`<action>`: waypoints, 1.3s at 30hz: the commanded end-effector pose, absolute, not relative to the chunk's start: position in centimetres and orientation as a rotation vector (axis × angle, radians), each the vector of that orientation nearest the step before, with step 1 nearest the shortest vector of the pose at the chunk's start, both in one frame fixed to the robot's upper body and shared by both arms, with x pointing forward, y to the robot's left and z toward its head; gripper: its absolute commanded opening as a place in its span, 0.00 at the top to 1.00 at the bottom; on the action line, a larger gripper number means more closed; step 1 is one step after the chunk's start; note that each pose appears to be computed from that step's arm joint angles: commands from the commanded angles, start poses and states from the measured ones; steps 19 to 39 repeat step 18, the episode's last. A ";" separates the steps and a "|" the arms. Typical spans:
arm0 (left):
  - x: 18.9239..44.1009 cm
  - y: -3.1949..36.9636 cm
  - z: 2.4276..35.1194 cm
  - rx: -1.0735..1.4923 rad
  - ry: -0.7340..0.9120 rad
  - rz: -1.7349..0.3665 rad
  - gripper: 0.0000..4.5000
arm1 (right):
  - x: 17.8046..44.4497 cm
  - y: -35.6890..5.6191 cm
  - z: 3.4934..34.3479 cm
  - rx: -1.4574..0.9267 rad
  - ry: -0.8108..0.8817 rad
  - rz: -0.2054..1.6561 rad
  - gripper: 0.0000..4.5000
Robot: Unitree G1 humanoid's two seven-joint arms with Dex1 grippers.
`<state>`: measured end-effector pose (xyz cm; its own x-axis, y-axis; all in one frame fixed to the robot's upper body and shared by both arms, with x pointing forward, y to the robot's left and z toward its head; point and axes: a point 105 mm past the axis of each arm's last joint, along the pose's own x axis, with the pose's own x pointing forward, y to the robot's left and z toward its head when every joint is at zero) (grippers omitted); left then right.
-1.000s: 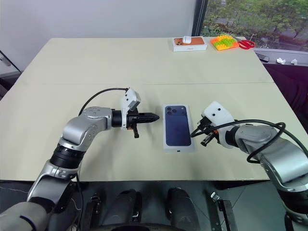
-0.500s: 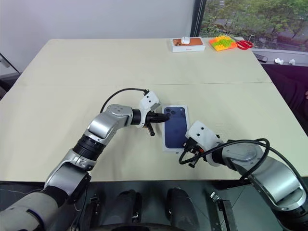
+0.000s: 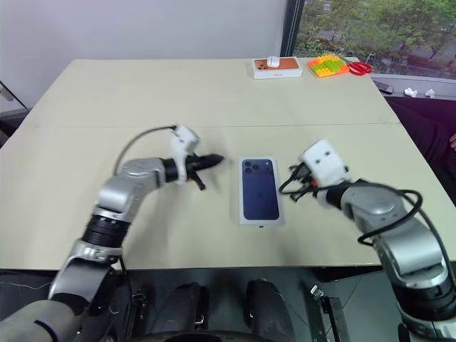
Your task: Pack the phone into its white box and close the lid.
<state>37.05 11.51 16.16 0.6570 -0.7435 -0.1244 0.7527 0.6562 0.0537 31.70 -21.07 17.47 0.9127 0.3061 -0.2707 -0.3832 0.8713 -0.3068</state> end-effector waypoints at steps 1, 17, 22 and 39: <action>36.8 15.3 16.5 0.104 0.042 -0.754 1.00 | 32.8 -23.3 18.9 -0.276 0.141 0.286 0.99; 34.6 20.5 13.8 0.081 0.064 -0.556 1.00 | 32.9 -21.7 17.1 -0.225 0.159 0.482 0.99; 34.6 20.5 13.8 0.083 0.064 -0.559 1.00 | 32.7 -21.6 17.0 -0.226 0.159 0.488 0.99; 34.6 20.5 13.8 0.083 0.064 -0.559 1.00 | 32.7 -21.6 17.0 -0.226 0.159 0.488 0.99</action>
